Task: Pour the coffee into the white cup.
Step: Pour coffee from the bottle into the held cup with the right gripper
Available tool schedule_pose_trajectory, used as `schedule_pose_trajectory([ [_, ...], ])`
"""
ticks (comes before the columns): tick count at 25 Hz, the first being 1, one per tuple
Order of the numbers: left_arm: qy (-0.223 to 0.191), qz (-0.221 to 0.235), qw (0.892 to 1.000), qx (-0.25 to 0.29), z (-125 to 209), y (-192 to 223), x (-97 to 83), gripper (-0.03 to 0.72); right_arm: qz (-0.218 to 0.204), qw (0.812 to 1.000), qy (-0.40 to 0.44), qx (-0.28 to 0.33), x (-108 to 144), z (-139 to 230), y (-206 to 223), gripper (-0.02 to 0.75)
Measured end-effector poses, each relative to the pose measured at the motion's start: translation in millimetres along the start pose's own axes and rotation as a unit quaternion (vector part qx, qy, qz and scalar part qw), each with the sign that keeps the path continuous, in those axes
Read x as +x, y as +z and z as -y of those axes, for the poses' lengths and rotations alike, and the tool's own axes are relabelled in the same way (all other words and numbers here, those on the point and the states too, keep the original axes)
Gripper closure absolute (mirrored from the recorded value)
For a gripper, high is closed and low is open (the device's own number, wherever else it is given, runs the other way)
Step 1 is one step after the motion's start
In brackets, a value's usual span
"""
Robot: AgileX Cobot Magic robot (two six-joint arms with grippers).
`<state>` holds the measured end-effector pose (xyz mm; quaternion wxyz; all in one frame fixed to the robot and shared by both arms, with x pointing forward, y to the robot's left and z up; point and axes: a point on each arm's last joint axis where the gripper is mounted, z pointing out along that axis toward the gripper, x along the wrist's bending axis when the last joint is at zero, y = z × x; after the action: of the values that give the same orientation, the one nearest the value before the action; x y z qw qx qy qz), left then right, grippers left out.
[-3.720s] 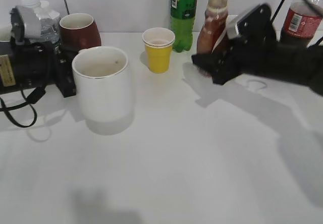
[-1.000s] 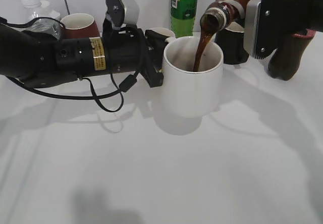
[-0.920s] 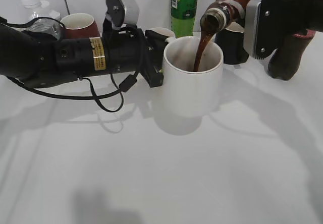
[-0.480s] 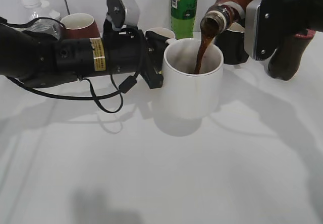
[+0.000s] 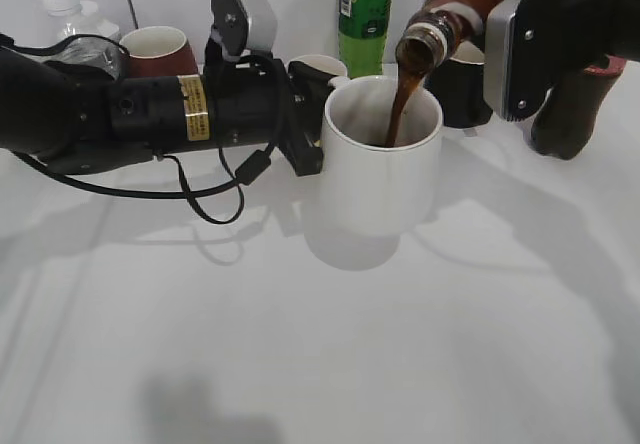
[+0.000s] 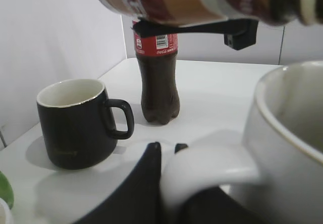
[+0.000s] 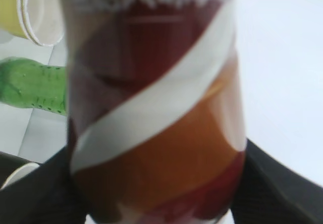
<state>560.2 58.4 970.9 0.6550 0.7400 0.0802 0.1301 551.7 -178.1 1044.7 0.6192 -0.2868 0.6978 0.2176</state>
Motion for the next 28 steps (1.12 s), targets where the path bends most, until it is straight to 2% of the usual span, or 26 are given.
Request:
schedule_pose_trajectory([
  [5,0.004,0.005,1.0,0.003,0.6,0.0,-0.9,0.644,0.014,1.0,-0.007,-0.01,-2.4,-1.9,-0.1,0.198],
  [28,0.014,0.017,1.0,0.011,1.9,0.0,-3.0,0.644,0.02,0.998,-0.059,-0.013,-3.9,-2.6,-0.4,0.198],
])
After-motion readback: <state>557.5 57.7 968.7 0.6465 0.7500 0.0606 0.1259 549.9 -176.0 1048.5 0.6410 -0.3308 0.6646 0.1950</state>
